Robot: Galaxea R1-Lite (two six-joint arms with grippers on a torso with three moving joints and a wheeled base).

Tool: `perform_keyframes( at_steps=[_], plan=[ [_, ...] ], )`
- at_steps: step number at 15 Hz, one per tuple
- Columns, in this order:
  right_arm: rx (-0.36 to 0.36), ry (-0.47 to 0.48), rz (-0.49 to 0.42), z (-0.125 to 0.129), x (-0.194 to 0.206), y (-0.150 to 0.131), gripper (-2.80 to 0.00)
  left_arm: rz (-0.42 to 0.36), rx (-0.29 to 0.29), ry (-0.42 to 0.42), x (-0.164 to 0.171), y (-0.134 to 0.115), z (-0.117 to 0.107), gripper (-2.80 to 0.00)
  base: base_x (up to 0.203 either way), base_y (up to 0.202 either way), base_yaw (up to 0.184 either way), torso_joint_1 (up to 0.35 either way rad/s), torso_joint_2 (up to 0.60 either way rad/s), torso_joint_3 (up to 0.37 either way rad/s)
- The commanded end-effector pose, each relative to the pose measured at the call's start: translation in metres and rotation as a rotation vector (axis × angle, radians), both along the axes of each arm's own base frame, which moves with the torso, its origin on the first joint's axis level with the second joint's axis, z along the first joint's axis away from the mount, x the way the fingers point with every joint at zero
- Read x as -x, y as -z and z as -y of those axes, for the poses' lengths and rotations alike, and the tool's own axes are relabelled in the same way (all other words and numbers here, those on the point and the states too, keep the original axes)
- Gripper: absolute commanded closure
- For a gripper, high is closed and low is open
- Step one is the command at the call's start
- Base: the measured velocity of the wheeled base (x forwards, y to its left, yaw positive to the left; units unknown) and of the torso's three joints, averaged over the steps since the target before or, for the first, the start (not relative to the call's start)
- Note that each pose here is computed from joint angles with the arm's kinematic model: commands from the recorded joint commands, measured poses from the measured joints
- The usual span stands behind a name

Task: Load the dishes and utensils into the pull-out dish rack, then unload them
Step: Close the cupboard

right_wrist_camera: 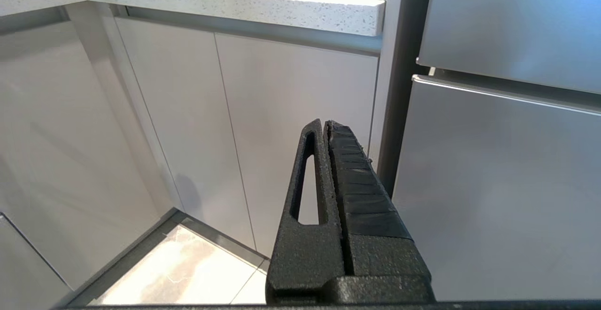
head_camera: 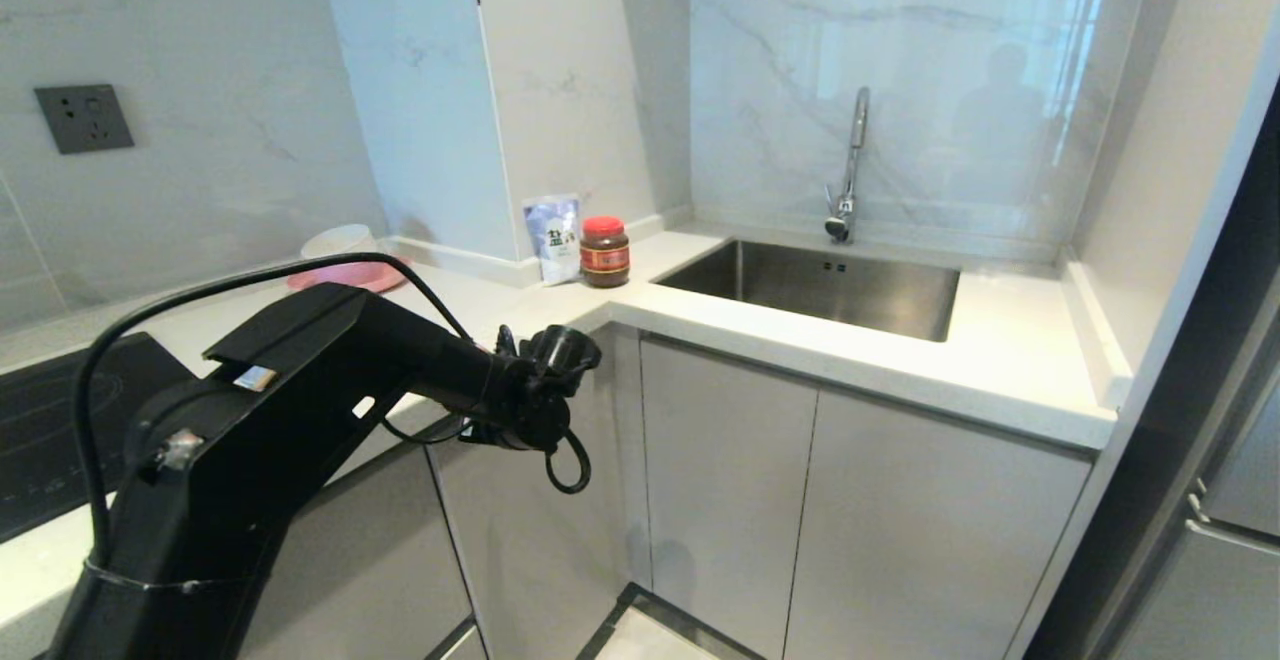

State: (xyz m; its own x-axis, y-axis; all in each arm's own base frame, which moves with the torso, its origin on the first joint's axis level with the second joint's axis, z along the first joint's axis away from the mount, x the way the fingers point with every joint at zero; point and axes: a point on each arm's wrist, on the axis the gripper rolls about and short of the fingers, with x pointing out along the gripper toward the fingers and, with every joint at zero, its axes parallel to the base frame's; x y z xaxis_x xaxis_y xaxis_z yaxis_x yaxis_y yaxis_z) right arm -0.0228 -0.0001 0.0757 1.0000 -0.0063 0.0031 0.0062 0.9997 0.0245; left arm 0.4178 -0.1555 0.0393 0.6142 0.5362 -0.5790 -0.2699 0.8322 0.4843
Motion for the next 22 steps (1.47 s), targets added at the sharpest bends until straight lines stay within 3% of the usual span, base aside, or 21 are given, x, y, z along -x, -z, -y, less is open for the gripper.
perform_keyframes(
  at_steps=[1,6,9,12,16,22],
  plan=[
    [0.0,0.001,0.003,0.0,0.0,0.0,0.0,0.0,-0.005,-0.012,-0.003,0.003,-0.003,0.0,0.0,0.0,0.0,0.0,0.0,0.0],
    [0.0,0.001,0.003,0.0,0.0,0.0,0.0,-0.004,-0.008,-0.003,0.0,0.003,0.001,0.0,0.0,0.0,0.0,0.0,0.0,0.0],
    [0.0,0.001,0.003,0.0,0.0,0.0,0.0,0.029,0.01,0.021,0.008,-0.015,0.01,0.0,0.0,0.0,0.0,0.0,0.0,0.0],
    [0.0,0.001,0.003,0.0,0.0,0.0,0.0,0.114,0.056,0.057,0.03,-0.064,0.017,0.0,0.0,0.0,0.0,0.0,0.0,0.0],
    [0.0,0.001,0.003,0.0,0.0,0.0,0.0,0.272,0.17,0.114,0.075,-0.148,0.014,0.0,0.0,0.0,0.0,0.0,0.0,0.0],
    [0.0,0.0,0.003,0.0,0.0,0.0,0.0,0.433,0.452,0.33,0.158,-0.251,-0.023,0.0,0.0,0.0,0.0,0.0,0.0,0.0]
  ],
)
